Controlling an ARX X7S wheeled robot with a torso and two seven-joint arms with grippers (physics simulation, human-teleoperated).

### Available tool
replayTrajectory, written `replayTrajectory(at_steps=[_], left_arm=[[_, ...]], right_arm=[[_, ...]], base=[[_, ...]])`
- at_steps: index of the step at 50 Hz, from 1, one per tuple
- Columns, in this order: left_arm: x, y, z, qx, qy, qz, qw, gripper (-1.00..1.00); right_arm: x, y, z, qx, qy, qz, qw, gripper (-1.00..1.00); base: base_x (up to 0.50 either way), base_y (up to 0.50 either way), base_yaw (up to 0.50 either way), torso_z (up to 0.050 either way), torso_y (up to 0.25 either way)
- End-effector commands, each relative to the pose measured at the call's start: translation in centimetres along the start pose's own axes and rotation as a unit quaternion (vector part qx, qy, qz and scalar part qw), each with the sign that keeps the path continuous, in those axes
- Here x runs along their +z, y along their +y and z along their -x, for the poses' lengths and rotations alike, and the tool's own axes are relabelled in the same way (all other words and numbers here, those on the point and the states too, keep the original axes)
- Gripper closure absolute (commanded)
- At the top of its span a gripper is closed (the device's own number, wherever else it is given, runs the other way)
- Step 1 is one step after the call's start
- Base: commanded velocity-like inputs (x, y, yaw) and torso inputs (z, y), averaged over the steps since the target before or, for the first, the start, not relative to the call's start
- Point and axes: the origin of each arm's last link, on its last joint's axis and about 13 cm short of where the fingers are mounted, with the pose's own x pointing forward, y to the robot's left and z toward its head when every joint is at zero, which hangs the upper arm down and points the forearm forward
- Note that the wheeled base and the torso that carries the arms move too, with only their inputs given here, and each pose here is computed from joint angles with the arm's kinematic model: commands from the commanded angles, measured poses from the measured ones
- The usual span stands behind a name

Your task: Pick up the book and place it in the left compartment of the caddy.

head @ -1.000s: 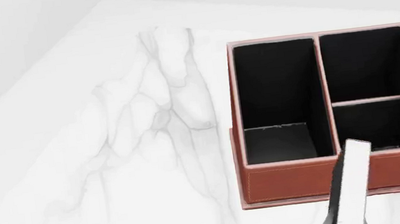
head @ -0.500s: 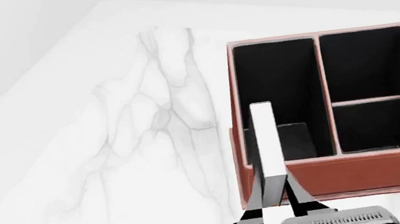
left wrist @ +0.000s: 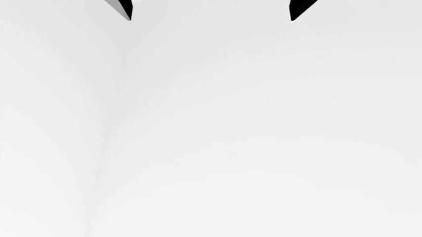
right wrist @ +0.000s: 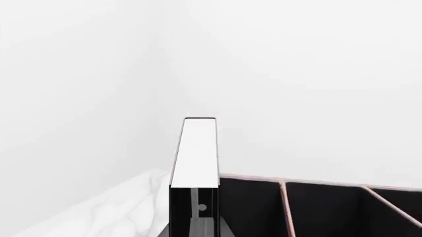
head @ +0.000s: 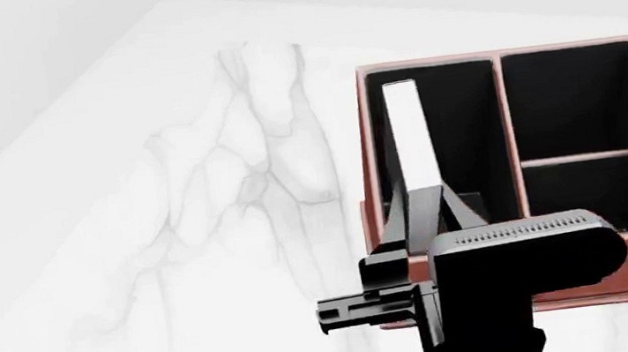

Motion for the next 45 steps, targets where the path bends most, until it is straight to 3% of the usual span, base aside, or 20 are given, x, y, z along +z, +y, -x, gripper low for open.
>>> replayTrajectory(at_steps=[1,18,22,35,45], left_arm=[[0.1,0.0,0.7,-0.029,0.01,0.018,0.999,-1.0],[0.0,0.0,0.7,-0.029,0.009,0.018,0.999,-1.0],[0.1,0.0,0.8,-0.031,0.009,0.017,0.999,-1.0],[0.1,-0.1,0.8,-0.033,0.009,0.017,0.999,-1.0],[0.2,0.1,0.2,-0.03,0.008,0.021,0.999,-1.0]], right_arm=[[2.1,-1.3,-1.8,-0.033,-0.034,0.019,0.999,1.0],[1.5,-2.5,-4.5,-0.034,-0.007,0.005,0.999,1.0],[0.8,-2.9,-5.1,-0.029,0.006,-0.027,0.999,1.0],[0.4,-3.0,-5.0,-0.026,0.005,-0.028,0.999,1.0],[-0.6,-3.3,-8.2,-0.027,0.012,-0.025,0.999,1.0]], base=[[0.0,0.0,0.0,0.0,0.0],[0.0,0.0,0.0,0.001,0.001],[0.0,0.0,0.0,0.0,0.003],[0.0,0.0,0.0,0.0,0.002],[0.0,0.0,0.0,0.0,0.001]])
